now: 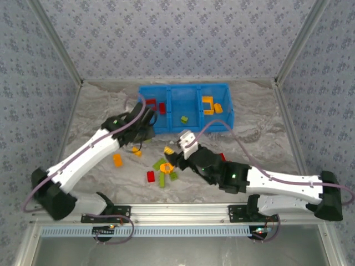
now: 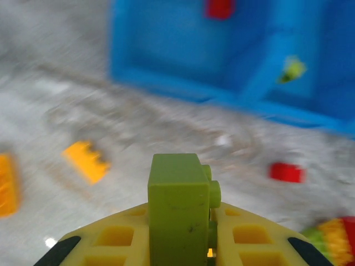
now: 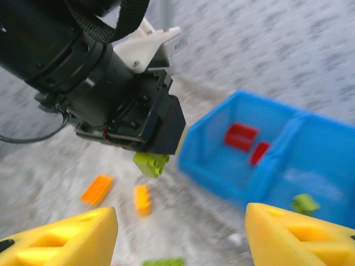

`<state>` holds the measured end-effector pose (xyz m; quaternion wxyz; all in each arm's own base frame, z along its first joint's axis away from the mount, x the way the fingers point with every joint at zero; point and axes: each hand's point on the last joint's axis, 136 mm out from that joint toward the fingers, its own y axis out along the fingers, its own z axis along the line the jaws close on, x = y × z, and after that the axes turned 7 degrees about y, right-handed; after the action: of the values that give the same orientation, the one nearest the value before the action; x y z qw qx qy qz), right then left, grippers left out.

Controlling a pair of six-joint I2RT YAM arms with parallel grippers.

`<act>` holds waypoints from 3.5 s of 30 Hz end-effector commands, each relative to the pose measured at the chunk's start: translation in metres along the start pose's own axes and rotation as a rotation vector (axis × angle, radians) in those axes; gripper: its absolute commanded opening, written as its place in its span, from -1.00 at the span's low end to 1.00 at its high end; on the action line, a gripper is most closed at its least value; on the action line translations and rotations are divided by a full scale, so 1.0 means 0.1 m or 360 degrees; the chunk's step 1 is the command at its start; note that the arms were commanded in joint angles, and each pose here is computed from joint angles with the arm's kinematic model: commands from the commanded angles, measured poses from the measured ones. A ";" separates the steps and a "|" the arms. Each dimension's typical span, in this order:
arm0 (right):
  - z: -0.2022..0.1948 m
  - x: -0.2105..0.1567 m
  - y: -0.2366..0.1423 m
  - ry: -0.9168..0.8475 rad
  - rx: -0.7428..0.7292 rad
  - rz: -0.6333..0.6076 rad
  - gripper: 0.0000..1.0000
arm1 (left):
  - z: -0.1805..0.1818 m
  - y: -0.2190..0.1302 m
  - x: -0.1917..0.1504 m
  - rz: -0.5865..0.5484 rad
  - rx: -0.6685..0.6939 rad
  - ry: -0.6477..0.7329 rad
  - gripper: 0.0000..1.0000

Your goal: Sort the legos into containers by color

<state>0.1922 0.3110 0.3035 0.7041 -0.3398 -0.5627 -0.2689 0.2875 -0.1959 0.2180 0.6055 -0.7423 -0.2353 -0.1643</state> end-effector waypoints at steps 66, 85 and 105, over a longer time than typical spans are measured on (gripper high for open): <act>-1.66 -0.28 -0.44 0.0421 -0.0738 0.0195 0.33 | -1.38 0.38 1.25 -0.0275 0.0066 0.0364 -0.20; -0.45 -1.34 0.03 -0.0050 0.0026 0.0950 0.40 | -0.04 -1.07 -0.06 -0.0319 -0.0437 0.0197 0.33; 0.62 -1.80 1.97 -0.0082 0.0113 0.1171 0.45 | 1.73 -1.39 -0.83 -0.0506 -0.0050 -0.0308 0.33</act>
<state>0.2537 0.4653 0.0936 0.7370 -0.5102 -0.4412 0.0431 0.1395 -0.0280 0.2586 0.5160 -0.7293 -0.4031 -0.1980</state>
